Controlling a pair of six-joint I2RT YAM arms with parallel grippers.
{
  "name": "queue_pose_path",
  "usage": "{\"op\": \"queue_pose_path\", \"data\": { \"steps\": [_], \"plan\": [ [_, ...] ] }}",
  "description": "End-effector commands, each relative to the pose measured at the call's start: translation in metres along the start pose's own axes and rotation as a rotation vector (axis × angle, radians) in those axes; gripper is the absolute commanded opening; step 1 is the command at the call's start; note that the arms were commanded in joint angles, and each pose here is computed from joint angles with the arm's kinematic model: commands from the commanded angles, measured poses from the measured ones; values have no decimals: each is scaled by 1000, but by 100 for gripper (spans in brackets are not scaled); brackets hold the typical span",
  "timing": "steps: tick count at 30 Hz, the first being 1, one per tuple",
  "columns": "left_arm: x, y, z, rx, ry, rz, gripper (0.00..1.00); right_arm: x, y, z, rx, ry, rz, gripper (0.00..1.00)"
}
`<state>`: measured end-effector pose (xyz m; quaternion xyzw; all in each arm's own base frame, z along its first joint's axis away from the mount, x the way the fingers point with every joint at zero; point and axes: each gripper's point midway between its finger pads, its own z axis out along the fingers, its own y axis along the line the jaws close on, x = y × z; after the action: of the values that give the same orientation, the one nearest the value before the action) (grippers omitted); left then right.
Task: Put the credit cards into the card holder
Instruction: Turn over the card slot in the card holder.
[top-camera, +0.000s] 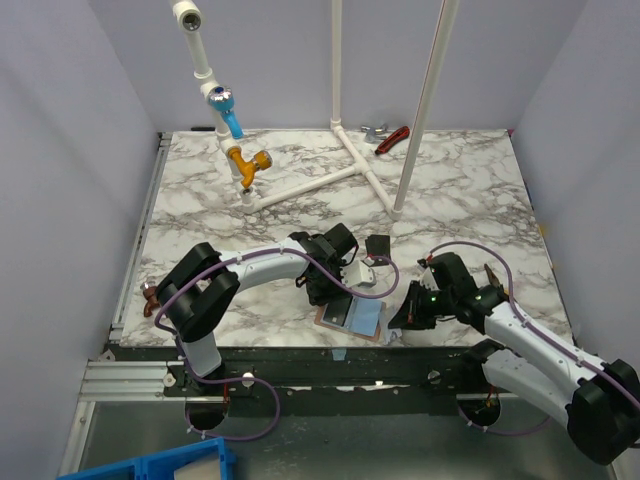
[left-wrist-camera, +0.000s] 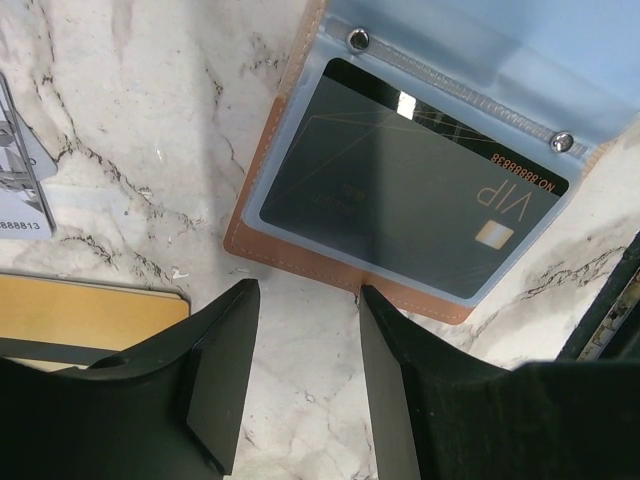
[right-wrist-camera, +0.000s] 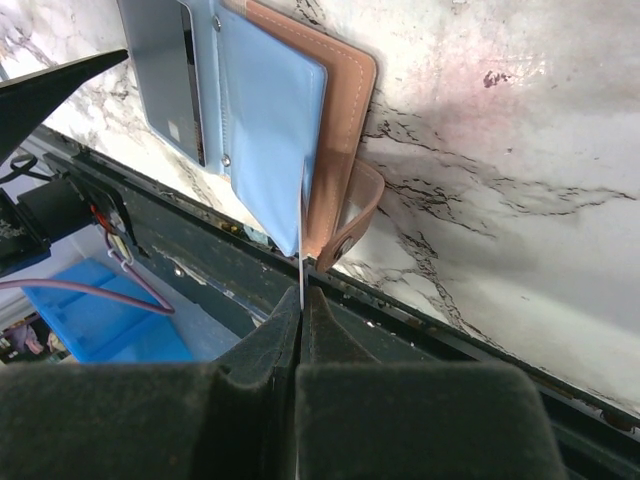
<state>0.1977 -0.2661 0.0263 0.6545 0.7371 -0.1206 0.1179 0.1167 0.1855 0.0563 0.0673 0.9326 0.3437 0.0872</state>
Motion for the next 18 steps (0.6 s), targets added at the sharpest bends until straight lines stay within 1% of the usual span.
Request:
{"op": "queue_pose_path", "data": {
  "steps": [1, 18],
  "plan": [
    [-1, 4, 2, -13, 8, 12, 46, 9, -9, -1, 26, 23, 19, 1],
    [-7, 7, -1, -24, -2, 15, 46, 6, -2, 3, -14, 29, 4, 1]
  ]
}}
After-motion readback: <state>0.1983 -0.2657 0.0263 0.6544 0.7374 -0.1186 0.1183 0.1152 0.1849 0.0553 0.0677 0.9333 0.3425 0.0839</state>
